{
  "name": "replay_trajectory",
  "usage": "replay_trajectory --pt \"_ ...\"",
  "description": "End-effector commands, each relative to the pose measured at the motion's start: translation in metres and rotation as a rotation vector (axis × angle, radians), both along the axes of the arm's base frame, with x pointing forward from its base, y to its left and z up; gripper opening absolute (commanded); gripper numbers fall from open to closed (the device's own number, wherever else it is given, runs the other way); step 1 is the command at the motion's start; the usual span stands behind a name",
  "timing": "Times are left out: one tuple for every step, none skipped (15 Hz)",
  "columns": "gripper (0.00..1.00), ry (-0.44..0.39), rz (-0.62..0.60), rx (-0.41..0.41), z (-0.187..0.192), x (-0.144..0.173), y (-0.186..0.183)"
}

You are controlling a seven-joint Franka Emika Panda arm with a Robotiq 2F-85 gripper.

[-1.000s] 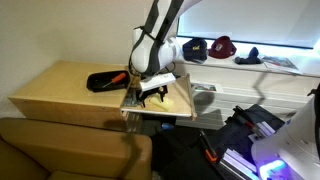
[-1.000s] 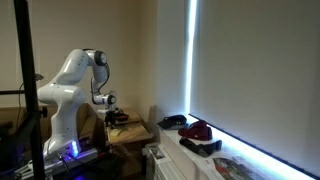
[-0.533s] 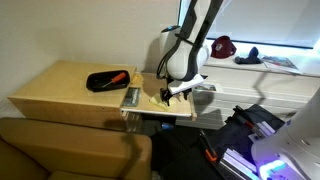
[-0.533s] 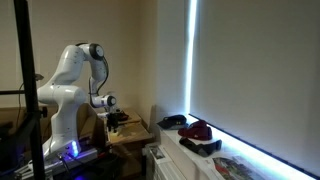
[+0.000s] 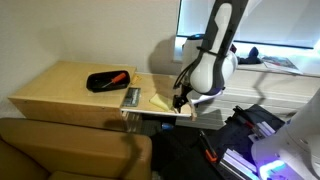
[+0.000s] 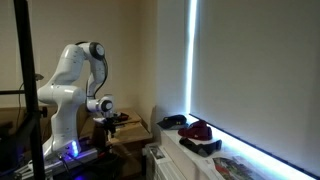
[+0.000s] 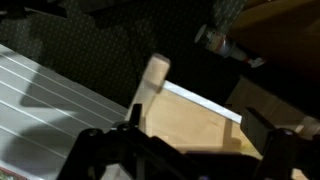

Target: Place the screwdriver in the black bowl, move the sticky notes to the windowsill, then unstack the caps

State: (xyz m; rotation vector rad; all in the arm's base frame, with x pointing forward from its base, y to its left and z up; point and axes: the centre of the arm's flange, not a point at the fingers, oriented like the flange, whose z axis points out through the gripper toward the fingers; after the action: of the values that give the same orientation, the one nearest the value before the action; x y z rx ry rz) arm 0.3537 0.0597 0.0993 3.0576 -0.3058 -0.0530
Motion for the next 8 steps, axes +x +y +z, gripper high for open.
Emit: replay_trajectory --pt "1.0 -0.052 0.004 0.069 0.002 -0.082 -0.053" --pt "1.0 -0.07 0.019 0.091 0.007 -0.095 -0.058" --pt "1.0 -0.084 0.033 0.112 0.007 -0.094 -0.063" --pt "1.0 -0.063 0.013 0.066 -0.013 -0.025 -0.035" --pt "1.0 -0.065 0.0 0.074 -0.018 -0.022 -0.041" --pt "1.0 -0.066 -0.004 0.069 -0.019 -0.019 -0.045" --pt "1.0 -0.069 -0.004 0.067 -0.019 -0.017 -0.044" --pt "1.0 -0.071 0.004 0.068 -0.019 -0.016 -0.04"
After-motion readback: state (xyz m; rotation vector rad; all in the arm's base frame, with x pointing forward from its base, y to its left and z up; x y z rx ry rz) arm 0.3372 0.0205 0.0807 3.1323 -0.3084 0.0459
